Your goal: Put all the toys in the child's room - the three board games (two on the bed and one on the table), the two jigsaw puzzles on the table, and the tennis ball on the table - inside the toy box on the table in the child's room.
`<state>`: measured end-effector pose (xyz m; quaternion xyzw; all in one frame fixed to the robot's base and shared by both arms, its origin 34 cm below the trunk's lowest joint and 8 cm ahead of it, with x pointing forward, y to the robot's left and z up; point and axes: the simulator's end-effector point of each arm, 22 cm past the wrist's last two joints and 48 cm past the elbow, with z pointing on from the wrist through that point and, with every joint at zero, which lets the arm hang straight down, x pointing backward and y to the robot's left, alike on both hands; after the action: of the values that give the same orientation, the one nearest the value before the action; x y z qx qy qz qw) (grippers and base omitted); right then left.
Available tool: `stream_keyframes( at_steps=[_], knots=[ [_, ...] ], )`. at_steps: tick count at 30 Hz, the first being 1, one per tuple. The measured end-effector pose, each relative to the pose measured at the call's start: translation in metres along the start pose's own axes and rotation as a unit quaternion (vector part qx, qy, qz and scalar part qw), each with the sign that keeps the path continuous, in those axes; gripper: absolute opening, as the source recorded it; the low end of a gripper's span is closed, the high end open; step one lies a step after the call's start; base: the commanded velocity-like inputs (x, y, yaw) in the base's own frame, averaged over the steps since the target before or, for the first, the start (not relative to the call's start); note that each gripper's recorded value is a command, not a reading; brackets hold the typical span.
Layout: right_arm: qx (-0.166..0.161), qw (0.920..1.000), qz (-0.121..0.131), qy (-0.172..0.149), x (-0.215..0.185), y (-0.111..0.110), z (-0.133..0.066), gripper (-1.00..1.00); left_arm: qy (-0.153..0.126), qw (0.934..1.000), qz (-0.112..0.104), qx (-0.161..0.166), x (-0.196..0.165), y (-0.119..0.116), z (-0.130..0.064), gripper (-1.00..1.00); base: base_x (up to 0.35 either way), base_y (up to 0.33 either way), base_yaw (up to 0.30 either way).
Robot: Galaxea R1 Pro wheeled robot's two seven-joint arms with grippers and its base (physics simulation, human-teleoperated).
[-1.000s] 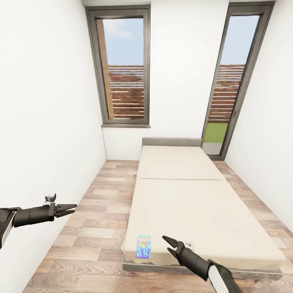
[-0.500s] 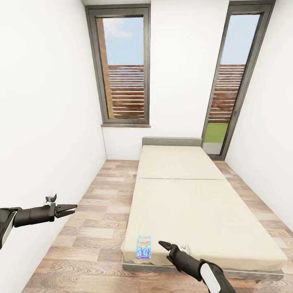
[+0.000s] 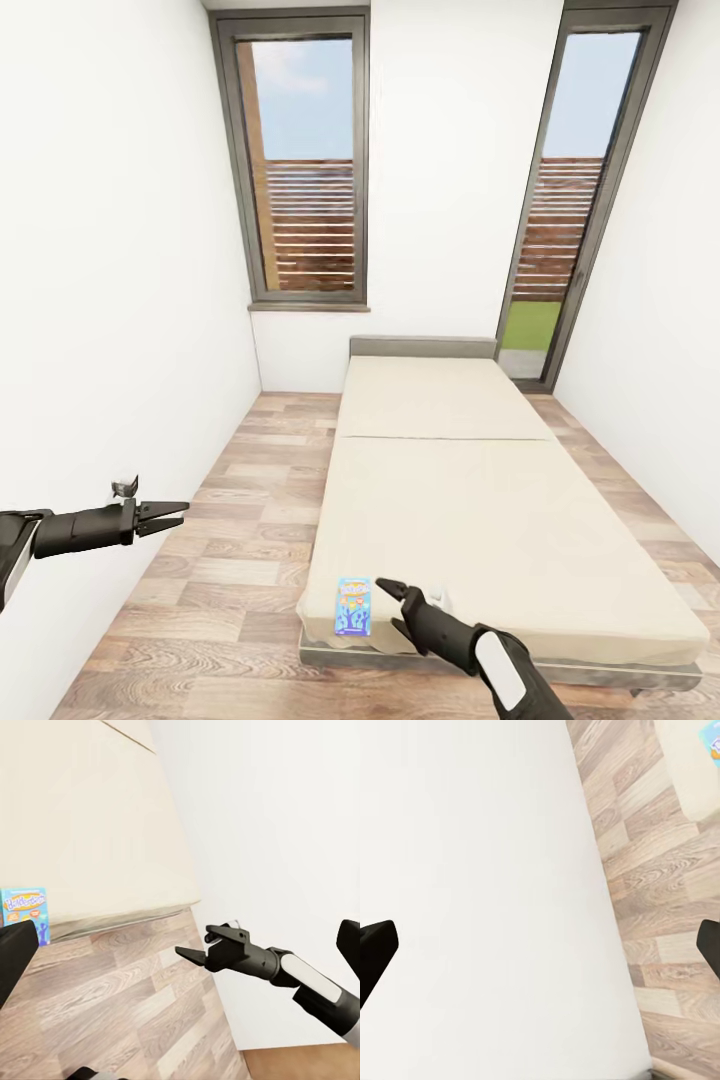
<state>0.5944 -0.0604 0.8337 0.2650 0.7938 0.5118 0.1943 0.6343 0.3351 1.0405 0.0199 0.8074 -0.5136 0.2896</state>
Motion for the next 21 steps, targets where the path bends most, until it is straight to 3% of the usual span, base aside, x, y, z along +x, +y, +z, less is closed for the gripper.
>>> stream_keyframes(
  at_steps=[12, 21],
  knots=[
    [-0.008, 0.9999, 0.010, -0.006, -0.007, -0.007, 0.005, 1.00, -0.001, 1.0000, -0.001, 0.001, 0.002, 0.010, 0.005, 1.00, 0.000, 0.000, 0.000],
    [-0.021, 0.9989, 0.033, -0.026, -0.022, -0.014, 0.004, 1.00, -0.002, 1.0000, 0.001, 0.001, 0.005, 0.019, 0.009, 1.00, 0.000, 0.000, 0.000]
  ],
)
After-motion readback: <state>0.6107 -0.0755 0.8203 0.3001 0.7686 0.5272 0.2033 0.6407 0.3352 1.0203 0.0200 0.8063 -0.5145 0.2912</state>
